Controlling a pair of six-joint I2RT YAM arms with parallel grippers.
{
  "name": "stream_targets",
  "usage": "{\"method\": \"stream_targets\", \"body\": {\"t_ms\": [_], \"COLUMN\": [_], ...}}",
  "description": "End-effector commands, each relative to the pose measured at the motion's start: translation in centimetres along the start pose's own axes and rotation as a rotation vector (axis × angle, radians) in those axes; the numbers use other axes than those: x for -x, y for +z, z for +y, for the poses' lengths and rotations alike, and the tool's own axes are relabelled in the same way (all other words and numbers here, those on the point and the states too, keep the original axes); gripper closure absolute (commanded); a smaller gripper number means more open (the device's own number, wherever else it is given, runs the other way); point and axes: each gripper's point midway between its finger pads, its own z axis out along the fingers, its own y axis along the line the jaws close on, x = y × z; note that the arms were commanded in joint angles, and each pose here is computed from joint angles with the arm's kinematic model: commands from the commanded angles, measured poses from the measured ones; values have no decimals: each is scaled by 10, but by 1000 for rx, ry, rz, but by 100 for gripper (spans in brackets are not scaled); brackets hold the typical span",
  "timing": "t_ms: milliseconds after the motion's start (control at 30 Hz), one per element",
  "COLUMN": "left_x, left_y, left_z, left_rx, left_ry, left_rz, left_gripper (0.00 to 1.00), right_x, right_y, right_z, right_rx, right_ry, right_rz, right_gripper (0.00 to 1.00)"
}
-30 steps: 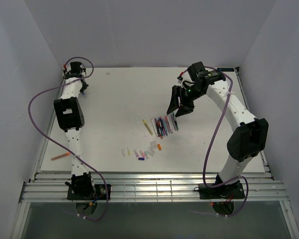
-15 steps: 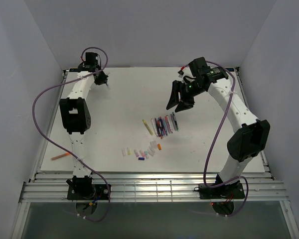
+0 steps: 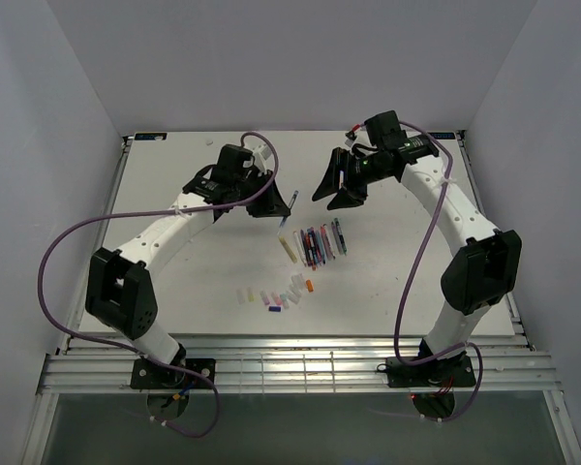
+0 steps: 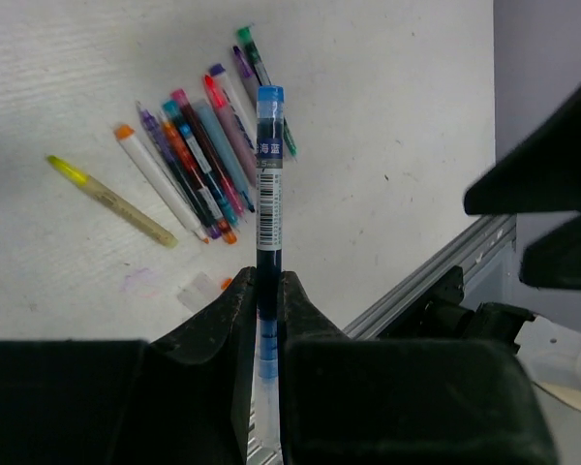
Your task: Open the pen caps
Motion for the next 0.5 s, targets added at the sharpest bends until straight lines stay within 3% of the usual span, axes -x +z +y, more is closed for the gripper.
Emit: {"method": "stream_targets", "body": {"t_ms": [0, 467], "left_x": [-22, -26], "left_y": [-11, -31], "left_z": [-31, -50], "left_rx": [-50, -62], "left_ry": [91, 122], "left_rz": [-5, -30], "left_gripper": [100, 100], "right_x": [6, -10], "right_y": [15, 54], "right_z": [7, -3], "right_rx": [49, -4], "right_ry": [59, 162], "right_rz": [-6, 22], "right_gripper": [40, 44]}}
